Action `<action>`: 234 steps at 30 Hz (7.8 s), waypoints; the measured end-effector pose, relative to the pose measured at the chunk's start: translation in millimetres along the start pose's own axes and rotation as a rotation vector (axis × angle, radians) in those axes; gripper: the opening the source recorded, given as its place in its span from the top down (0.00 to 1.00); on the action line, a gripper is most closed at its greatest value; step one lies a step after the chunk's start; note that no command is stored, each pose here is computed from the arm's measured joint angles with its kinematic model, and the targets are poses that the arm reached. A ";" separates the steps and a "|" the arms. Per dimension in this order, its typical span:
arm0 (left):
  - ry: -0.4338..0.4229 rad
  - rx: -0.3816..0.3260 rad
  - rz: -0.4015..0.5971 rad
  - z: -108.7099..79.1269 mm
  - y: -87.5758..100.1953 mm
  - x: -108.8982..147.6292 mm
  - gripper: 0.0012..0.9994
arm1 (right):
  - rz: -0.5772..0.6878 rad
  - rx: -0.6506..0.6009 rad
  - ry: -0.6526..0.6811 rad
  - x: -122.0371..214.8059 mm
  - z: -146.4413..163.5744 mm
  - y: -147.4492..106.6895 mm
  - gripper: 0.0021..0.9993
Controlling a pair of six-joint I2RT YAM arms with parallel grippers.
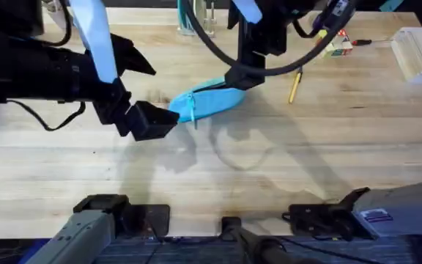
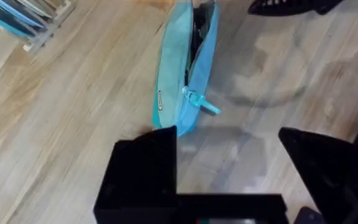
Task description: Unzip the bag, pick up the pens from the table one at a time and place them inside, then zip the bag closed.
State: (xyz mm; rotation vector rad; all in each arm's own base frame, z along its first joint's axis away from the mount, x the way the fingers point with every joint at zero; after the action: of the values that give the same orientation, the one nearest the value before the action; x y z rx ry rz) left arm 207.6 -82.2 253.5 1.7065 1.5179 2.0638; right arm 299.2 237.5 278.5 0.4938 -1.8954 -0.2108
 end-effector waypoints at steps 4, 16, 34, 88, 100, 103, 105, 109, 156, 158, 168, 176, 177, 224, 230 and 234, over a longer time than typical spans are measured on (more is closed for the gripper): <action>0.000 0.002 0.004 -1.2 -1.1 0.7 0.01 | 0.011 0.013 -0.006 0.0 -0.8 -1.5 0.00; -0.002 0.004 0.006 -1.6 -1.6 0.8 0.01 | 0.014 0.070 -0.021 0.1 -3.8 -1.4 0.00; -0.002 0.004 0.006 -1.6 -1.6 0.8 0.01 | 0.051 0.210 0.144 -6.6 25.0 -14.8 0.97; -0.002 0.004 0.006 -1.6 -1.6 0.8 0.01 | 0.045 0.263 0.337 -170.6 13.4 -48.1 0.97; -0.002 0.004 0.006 -1.6 -1.6 0.8 0.01 | 0.047 0.257 0.366 -180.2 17.2 -52.2 0.05; -0.002 0.004 0.006 -1.6 -1.6 0.8 0.01 | 0.047 0.258 0.366 -180.0 17.2 -52.3 0.01; -0.002 0.004 0.006 -1.6 -1.6 0.8 0.01 | 0.047 0.258 0.367 -180.0 17.3 -52.4 0.00; -0.002 0.004 0.006 -1.6 -1.6 0.8 0.01 | 0.047 0.258 0.368 -180.0 17.5 -52.4 0.00; -0.002 0.004 0.006 -1.6 -1.6 0.8 0.01 | 0.107 -0.207 -0.007 42.2 -16.4 -108.6 0.00; -0.002 0.004 0.006 -1.6 -1.6 0.8 0.01 | 0.103 -0.318 -0.040 48.2 -23.3 -123.4 0.00; -0.002 0.004 0.006 -1.6 -1.6 0.8 0.01 | 0.125 -0.904 -0.131 72.3 -28.4 -184.4 0.00; -0.002 0.004 0.006 -1.6 -1.6 0.8 0.01 | 0.111 -1.078 -0.118 73.0 -23.8 -185.0 0.00; -0.002 0.004 0.006 -1.6 -1.6 0.8 0.01 | 0.111 -1.091 -0.119 73.0 -23.8 -185.0 0.00; -0.002 0.004 0.006 -1.6 -1.6 0.8 0.01 | 0.252 -1.429 -0.246 11.7 22.6 -236.6 0.00; -0.002 0.004 0.006 -1.6 -1.6 0.8 0.01 | 0.237 -1.452 -0.279 8.6 16.0 -239.8 0.00; -0.002 0.004 0.006 -1.6 -1.6 0.8 0.01 | 0.237 -1.495 -0.279 -2.2 11.6 -245.5 0.00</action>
State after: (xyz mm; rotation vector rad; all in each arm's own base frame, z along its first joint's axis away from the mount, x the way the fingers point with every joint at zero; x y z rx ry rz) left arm 205.2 -81.9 253.1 1.7162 1.5197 2.0628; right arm 347.1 17.2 180.6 -0.7948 -1.5048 -1.4189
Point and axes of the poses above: each hand's point on the last joint's axis, 136 mm out from that joint toward the fingers, its own x axis back along the fingers, its own z axis along the line the jaws close on, y = z × x, the point moved 3 cm from there along x, back along the fingers, and after that the axes turned 11 degrees about x, right-handed, at the moved point
